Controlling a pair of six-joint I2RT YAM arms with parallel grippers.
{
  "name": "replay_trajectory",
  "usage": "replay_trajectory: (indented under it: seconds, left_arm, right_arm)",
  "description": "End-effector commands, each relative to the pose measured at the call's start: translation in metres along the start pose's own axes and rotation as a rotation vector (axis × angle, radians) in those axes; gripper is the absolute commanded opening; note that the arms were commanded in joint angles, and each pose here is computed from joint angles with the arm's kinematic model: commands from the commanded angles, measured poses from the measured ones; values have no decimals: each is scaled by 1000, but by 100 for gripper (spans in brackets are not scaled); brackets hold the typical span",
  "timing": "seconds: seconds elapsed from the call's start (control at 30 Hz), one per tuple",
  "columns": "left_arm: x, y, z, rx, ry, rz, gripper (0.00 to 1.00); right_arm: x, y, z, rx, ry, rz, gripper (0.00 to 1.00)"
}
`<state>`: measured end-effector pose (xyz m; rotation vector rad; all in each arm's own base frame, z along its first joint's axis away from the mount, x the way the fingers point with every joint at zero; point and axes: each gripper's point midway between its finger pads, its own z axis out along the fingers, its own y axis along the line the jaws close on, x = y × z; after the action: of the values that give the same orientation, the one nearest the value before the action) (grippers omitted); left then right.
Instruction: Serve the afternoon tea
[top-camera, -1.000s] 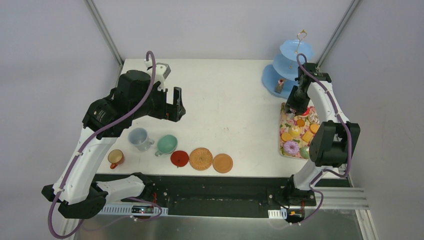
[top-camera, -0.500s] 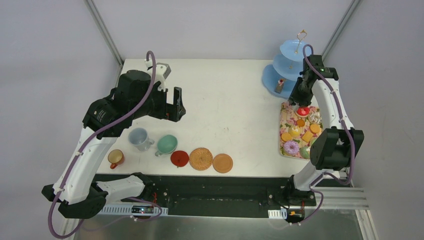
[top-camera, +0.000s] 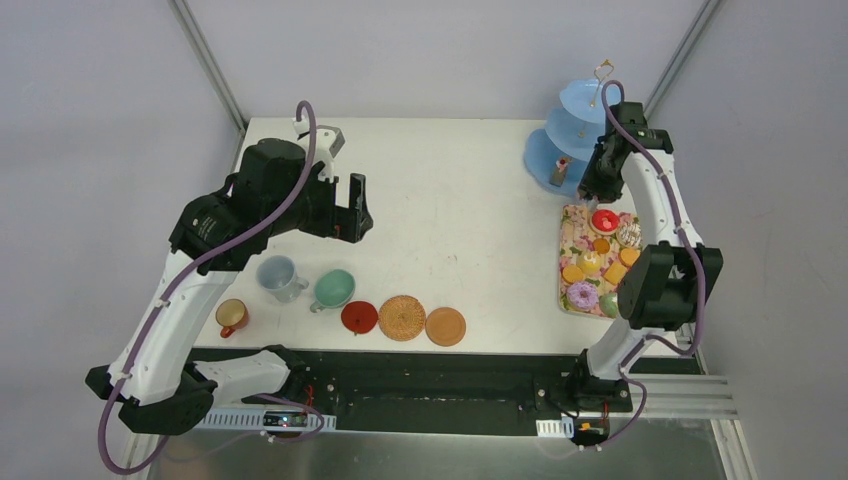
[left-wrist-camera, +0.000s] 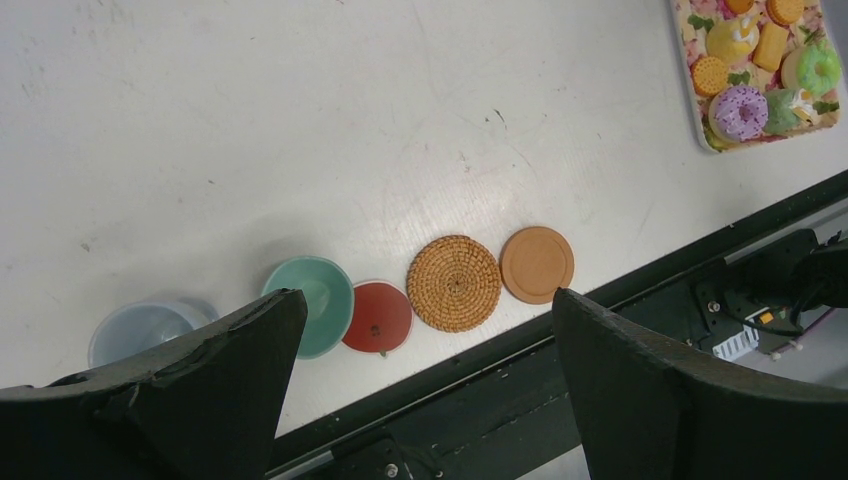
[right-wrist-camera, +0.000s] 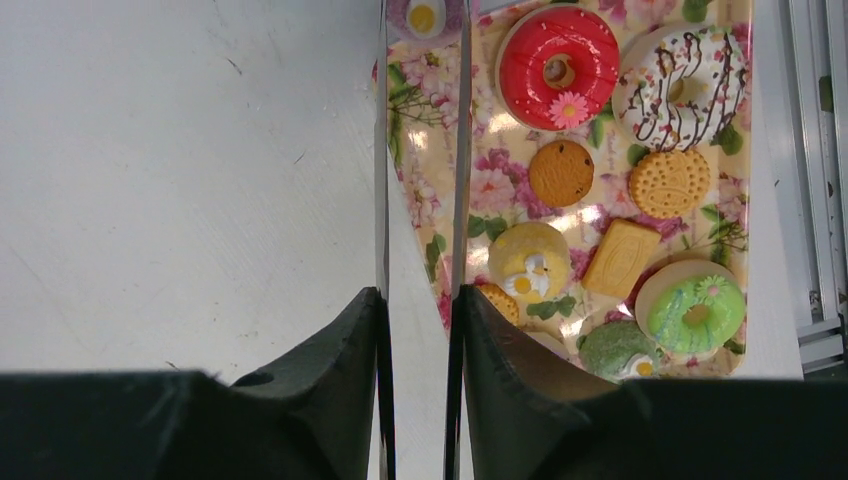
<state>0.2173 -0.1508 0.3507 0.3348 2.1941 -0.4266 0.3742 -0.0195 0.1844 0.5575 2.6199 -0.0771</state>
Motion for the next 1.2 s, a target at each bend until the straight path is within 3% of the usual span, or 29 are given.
replay_trajectory:
  seconds: [0.0, 0.2, 0.47, 0.73, 0.77, 0.8, 1.17]
  left_arm:
    - [-4, -4, -4, 8, -10, -14, 99]
    - [3, 0, 0, -13, 16, -35, 99]
    - [4, 1, 8, -26, 39, -28, 100]
    - [7, 5, 13, -48, 48, -21, 100]
    - [7, 3, 13, -51, 46, -76, 100]
    - [7, 5, 13, -52, 48, -22, 100]
    - [7, 8, 13, -58, 48, 12, 100]
  right_arm:
    - [-33, 6, 13, -18, -100, -14, 27]
    - [-53, 15, 26, -64, -192, -25, 27]
    - [-60, 21, 50, -69, -193, -20, 27]
    - [-63, 21, 50, -66, -221, 33, 27]
    - [-62, 20, 49, -62, -223, 49, 27]
    - [-62, 20, 48, -61, -225, 65, 27]
    - [-53, 24, 41, 38, -305, 132, 27]
